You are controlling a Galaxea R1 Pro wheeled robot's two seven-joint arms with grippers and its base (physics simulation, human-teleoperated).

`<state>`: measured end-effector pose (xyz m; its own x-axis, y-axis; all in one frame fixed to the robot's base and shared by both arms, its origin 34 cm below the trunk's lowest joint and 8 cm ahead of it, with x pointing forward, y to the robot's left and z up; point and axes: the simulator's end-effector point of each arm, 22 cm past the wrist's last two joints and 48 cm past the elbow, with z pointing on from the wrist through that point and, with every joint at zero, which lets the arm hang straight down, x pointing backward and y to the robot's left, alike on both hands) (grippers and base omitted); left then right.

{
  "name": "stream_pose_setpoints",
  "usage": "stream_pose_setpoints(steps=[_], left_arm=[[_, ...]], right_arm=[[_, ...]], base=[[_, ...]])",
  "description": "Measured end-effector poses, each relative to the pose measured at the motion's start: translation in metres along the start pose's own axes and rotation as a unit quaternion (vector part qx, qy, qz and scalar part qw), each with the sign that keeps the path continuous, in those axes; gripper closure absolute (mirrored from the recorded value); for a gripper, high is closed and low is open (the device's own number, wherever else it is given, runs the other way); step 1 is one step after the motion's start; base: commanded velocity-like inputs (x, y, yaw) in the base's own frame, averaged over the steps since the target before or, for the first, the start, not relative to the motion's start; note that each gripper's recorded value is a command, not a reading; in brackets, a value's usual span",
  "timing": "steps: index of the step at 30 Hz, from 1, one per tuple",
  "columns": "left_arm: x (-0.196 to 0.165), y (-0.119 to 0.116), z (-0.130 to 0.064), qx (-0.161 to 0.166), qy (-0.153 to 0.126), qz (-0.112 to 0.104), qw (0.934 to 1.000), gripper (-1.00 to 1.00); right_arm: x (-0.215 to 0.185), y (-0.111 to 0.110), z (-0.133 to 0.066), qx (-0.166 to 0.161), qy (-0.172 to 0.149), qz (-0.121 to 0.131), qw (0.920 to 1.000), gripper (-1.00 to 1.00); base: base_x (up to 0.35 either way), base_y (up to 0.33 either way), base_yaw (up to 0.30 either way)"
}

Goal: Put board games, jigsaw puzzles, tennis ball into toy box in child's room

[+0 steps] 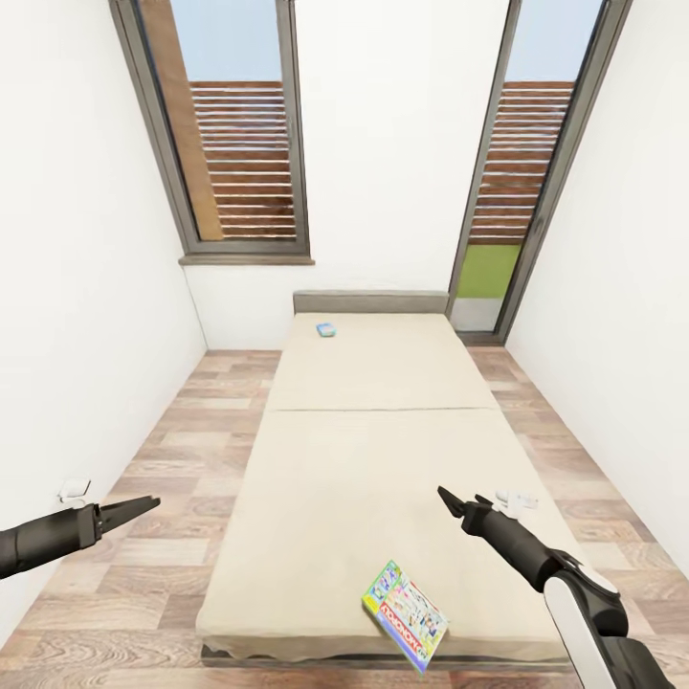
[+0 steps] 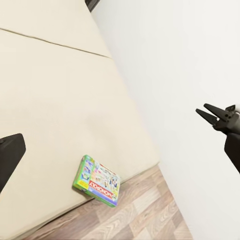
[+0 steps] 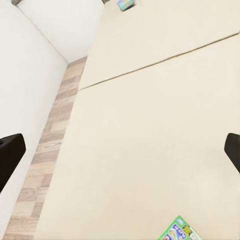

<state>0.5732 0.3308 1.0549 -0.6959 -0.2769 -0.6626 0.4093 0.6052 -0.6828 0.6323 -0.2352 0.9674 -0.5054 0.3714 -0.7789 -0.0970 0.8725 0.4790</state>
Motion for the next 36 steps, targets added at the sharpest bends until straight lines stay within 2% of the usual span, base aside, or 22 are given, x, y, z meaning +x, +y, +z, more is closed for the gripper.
stream_pose_setpoints(steps=[27, 36], left_arm=[[-0.01, -0.009, -0.005, -0.007, -0.009, 0.017, 0.9998, -1.0], [-0.014, -0.015, -0.008, -0.005, -0.014, 0.023, 0.9996, -1.0]], right_arm=[[-0.018, 0.012, -0.008, -0.01, -0.019, -0.008, 0.9997, -1.0], [-0.024, 0.016, -0.011, -0.013, -0.026, -0.01, 0.9995, -1.0]], base=[[0.0, -0.001, 0.0], [0.0, -0.119, 0.0]])
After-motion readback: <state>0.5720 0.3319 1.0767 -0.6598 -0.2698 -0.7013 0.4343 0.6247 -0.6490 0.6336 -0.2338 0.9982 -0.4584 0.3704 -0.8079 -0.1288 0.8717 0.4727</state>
